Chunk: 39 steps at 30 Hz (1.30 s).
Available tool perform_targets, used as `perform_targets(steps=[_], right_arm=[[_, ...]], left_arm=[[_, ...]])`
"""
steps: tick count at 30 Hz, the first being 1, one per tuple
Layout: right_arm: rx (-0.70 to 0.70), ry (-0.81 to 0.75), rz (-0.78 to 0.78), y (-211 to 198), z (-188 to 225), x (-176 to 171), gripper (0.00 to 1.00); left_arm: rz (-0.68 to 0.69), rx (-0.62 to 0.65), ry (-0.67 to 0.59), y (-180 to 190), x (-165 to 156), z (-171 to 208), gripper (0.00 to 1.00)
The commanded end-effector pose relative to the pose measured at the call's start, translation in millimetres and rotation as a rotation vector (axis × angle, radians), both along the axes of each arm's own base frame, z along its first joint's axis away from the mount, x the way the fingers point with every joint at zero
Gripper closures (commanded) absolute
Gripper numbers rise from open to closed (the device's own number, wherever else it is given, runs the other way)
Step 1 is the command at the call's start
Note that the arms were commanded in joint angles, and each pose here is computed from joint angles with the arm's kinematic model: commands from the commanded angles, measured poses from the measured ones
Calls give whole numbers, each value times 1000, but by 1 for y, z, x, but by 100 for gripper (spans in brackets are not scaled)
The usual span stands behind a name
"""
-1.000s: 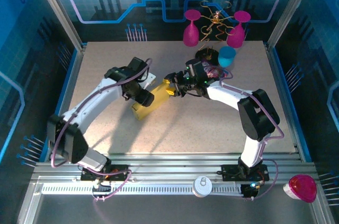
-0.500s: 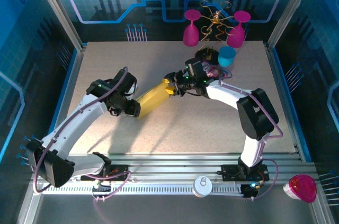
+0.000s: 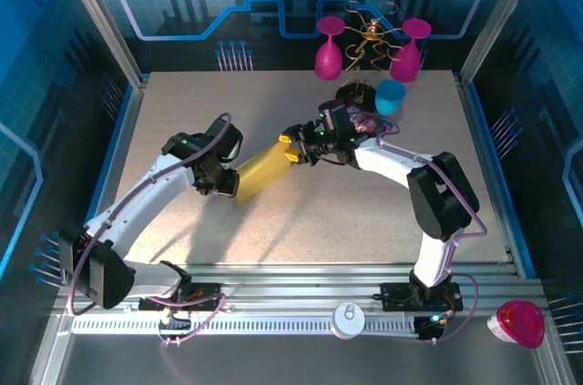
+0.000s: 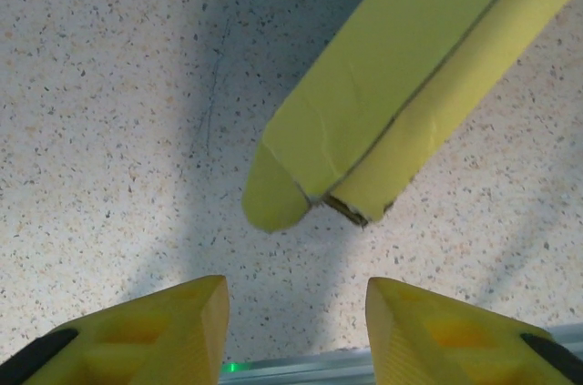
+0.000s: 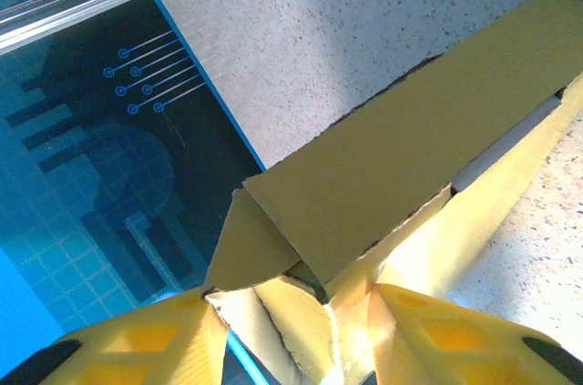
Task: Fold the paper box
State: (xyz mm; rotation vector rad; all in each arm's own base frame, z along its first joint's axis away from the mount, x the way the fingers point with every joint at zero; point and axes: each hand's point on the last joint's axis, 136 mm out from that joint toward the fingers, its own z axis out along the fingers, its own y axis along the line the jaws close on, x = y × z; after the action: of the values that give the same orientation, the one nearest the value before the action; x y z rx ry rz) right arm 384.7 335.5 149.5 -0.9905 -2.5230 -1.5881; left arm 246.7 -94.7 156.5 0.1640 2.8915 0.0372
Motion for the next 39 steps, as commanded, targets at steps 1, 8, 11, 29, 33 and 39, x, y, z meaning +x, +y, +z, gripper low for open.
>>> perform_targets(steps=[1,8,11,29,33,39], right_arm=[[-5,29,-7,-1,-5,4,56],[-1,26,-5,-1,-3,4,58],[-2,25,-5,-2,-4,5,58],[-6,29,0,-3,-5,5,59],[-18,34,7,-4,-7,3,59],[-24,47,19,-3,-9,2,58]], left_arm=[[-23,33,-19,4,12,-5,58],[-26,15,-33,3,25,-7,65],[-31,13,-28,2,28,-9,69],[8,-55,13,-6,25,-6,89],[27,-74,50,-6,20,-2,89],[78,-134,99,-7,16,4,89]])
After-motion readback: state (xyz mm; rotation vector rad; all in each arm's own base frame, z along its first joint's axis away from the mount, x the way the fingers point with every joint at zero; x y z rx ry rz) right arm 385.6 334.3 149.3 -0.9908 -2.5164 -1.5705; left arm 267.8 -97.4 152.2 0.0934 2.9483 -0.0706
